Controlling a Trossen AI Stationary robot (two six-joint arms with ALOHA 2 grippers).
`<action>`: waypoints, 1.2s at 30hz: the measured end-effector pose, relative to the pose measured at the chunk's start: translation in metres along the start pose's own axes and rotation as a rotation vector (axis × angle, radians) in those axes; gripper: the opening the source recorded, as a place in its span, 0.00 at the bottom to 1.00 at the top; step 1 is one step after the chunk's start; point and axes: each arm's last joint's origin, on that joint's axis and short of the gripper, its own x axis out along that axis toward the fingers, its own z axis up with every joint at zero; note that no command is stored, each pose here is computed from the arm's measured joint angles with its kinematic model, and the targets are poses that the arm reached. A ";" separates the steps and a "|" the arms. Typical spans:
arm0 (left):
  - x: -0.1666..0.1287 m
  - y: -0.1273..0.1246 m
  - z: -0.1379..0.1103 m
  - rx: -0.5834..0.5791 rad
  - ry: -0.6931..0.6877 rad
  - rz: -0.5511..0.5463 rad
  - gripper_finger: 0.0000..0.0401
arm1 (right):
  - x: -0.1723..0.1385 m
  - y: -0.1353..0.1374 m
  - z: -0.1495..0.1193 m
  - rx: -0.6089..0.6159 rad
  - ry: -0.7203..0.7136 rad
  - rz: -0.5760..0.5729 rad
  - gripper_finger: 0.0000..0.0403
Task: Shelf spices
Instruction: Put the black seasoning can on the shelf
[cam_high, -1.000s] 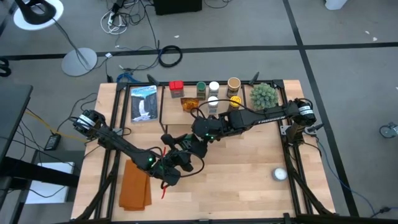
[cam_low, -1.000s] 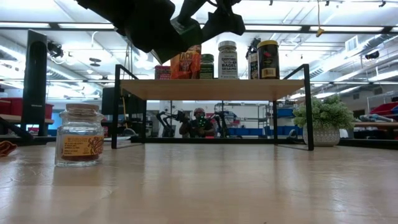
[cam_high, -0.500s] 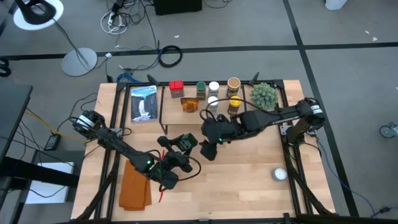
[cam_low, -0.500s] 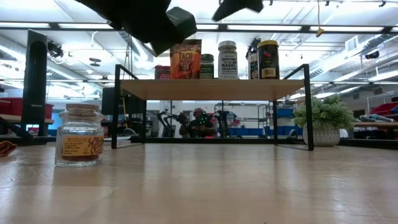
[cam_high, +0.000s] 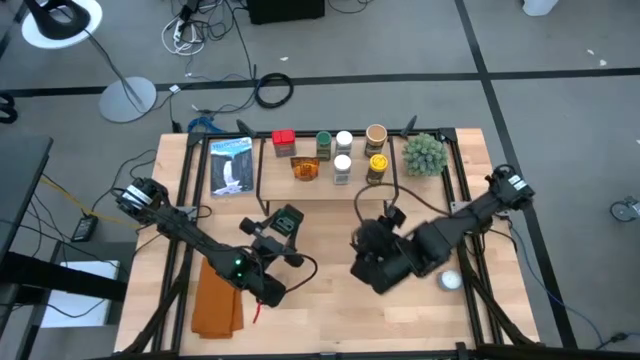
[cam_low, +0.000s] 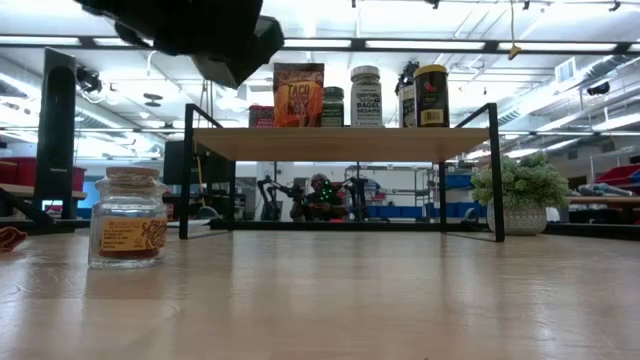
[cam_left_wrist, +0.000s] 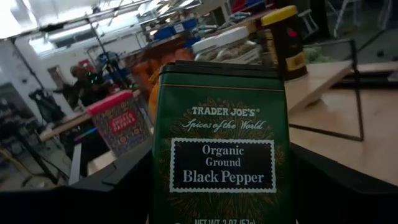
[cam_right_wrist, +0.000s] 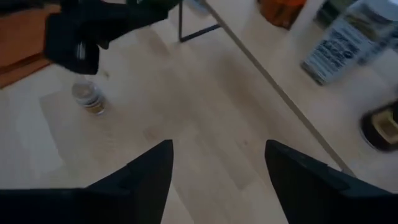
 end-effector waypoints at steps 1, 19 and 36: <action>0.002 0.002 -0.002 -0.019 0.001 0.007 0.74 | -0.003 0.002 -0.006 0.012 -0.018 -0.006 0.62; 0.042 0.032 0.015 -0.317 0.021 0.144 0.74 | -0.008 0.017 -0.064 0.103 -0.106 -0.033 0.59; 0.033 0.047 0.036 -0.389 0.026 0.105 0.74 | -0.006 0.020 -0.058 0.123 -0.162 -0.024 0.57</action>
